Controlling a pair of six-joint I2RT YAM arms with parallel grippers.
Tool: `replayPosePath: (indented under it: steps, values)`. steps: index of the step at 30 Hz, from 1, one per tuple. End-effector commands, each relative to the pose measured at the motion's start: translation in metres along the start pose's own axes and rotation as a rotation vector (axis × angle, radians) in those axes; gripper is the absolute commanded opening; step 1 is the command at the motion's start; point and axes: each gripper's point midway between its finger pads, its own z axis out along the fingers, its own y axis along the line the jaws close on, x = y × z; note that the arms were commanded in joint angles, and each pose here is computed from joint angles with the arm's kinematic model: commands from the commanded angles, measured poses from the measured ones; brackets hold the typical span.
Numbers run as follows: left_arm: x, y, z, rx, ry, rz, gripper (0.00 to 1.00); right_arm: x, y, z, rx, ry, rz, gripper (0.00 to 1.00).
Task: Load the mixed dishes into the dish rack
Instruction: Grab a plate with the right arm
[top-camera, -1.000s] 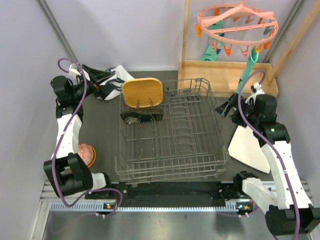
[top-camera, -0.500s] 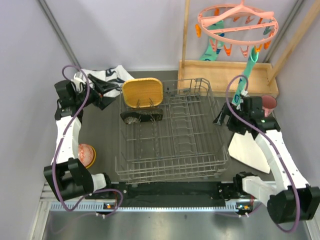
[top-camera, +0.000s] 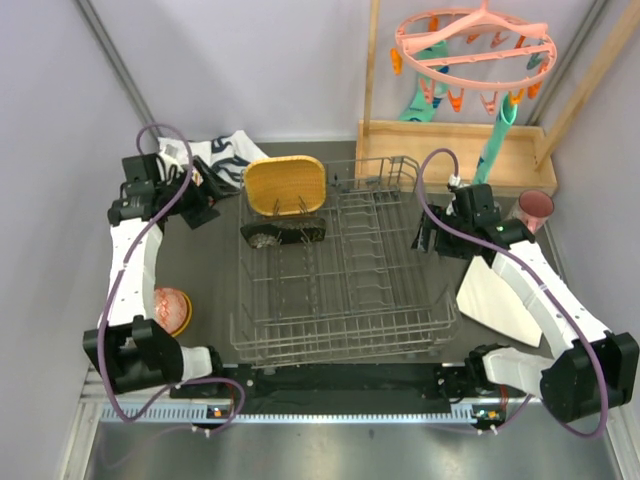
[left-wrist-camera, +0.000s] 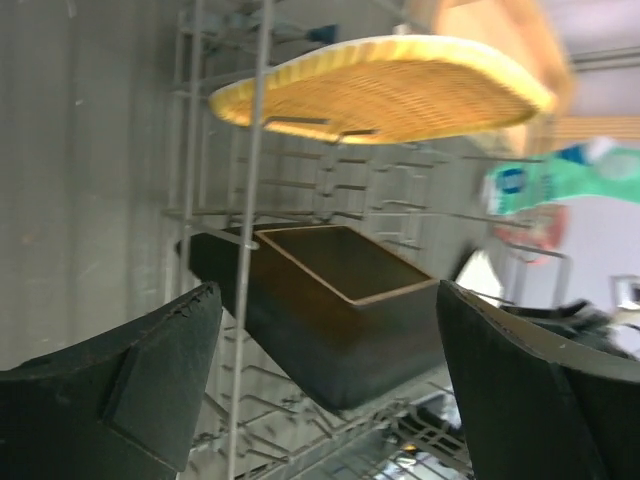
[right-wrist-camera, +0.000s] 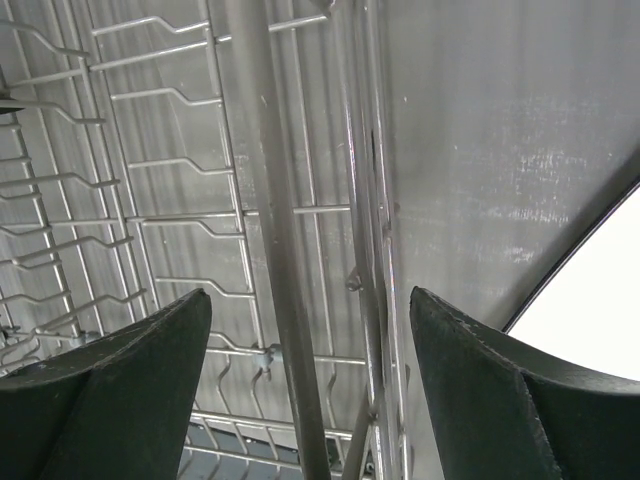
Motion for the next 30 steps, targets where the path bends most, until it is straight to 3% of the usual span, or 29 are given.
replayPosePath:
  steps: [1,5,14,18,19,25,26,28,30]
  values:
    - [0.02,0.017,0.024,-0.166,0.081,0.118,0.89,-0.022,0.015,-0.004,-0.051,-0.072,-0.025,0.78]
    - [0.027,0.032,0.051,-0.324,0.104,0.189,0.86,-0.023,0.02,-0.004,-0.078,-0.07,-0.025,0.75]
    - [0.018,0.057,0.066,-0.466,0.077,0.218,0.73,-0.028,0.024,-0.005,-0.09,-0.08,-0.054,0.68]
    - [0.015,0.061,0.07,-0.485,0.071,0.221,0.61,-0.026,0.026,-0.002,-0.11,-0.073,-0.052,0.55]
    - [0.016,0.064,0.073,-0.492,0.081,0.22,0.54,-0.026,0.028,-0.002,-0.119,-0.071,-0.051,0.55]
    - [0.016,0.068,0.08,-0.504,0.1,0.228,0.31,-0.024,0.034,0.003,-0.157,-0.053,-0.056,0.21]
    - [0.016,0.068,0.081,-0.502,0.1,0.231,0.21,-0.023,0.034,0.004,-0.159,-0.049,-0.056,0.17]
    - [0.014,0.067,0.084,-0.498,0.103,0.232,0.1,-0.023,0.037,0.004,-0.172,-0.048,-0.052,0.04]
    - [0.011,0.062,0.087,-0.484,0.102,0.235,0.0,-0.022,0.039,0.004,-0.179,-0.044,-0.043,0.0]
